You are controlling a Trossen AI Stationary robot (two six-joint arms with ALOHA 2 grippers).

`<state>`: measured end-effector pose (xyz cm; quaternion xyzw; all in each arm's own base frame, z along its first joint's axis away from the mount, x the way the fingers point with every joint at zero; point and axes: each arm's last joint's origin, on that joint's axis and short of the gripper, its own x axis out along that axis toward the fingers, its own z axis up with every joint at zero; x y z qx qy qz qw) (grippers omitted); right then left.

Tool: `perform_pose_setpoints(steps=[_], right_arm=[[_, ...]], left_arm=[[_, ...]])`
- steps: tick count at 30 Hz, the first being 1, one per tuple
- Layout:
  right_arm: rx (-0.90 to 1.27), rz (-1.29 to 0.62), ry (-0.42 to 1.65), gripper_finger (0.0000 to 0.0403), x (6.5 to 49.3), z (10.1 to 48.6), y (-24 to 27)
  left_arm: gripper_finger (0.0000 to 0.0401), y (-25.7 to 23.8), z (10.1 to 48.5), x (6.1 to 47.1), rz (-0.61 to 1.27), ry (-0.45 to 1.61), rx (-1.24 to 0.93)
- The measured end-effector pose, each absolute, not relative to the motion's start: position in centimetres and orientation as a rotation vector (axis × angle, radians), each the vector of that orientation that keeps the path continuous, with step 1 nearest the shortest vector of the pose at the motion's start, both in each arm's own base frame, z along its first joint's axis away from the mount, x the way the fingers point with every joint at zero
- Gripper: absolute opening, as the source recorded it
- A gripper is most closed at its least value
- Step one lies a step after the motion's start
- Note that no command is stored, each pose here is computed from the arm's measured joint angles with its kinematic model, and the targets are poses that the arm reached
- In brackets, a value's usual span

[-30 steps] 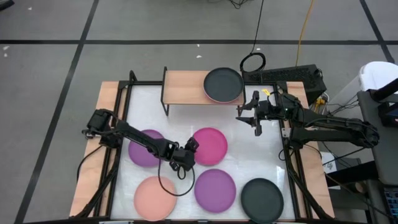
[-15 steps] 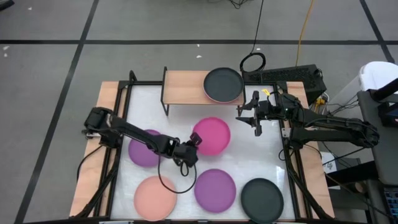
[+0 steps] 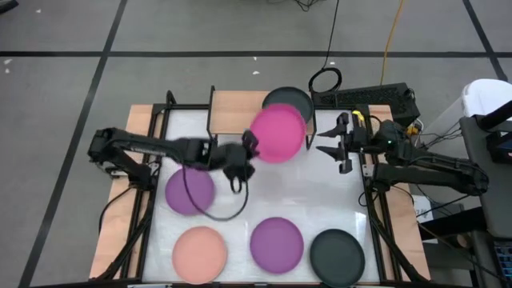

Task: Place and stack plates onto a shelf
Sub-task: Stack the pink plate on top of the black plate on the shelf

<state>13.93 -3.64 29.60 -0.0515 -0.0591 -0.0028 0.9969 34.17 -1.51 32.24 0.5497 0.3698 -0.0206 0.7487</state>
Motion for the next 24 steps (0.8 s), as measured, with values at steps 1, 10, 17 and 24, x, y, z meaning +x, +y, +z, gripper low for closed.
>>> perform_pose_setpoints(steps=[1,10,17,24], right_arm=[[-0.106,-0.005,-0.126,0.0176,13.8,29.7,-3.6],[-0.109,-0.005,-0.128,0.0176,13.6,29.7,-3.5],[-0.108,-0.006,-0.129,0.0176,13.7,28.5,-3.6],[-0.110,-0.009,-0.131,0.0176,13.7,28.5,-3.6]], left_arm=[[0.0010,-0.6,32.9,34.4,-0.043,0.833,1.226],[0.0010,7.9,34.8,37.3,-0.047,0.845,1.127],[0.0010,11.7,31.7,39.1,-0.060,0.910,1.061],[0.0028,12.4,30.4,40.0,-0.061,0.920,1.052]])
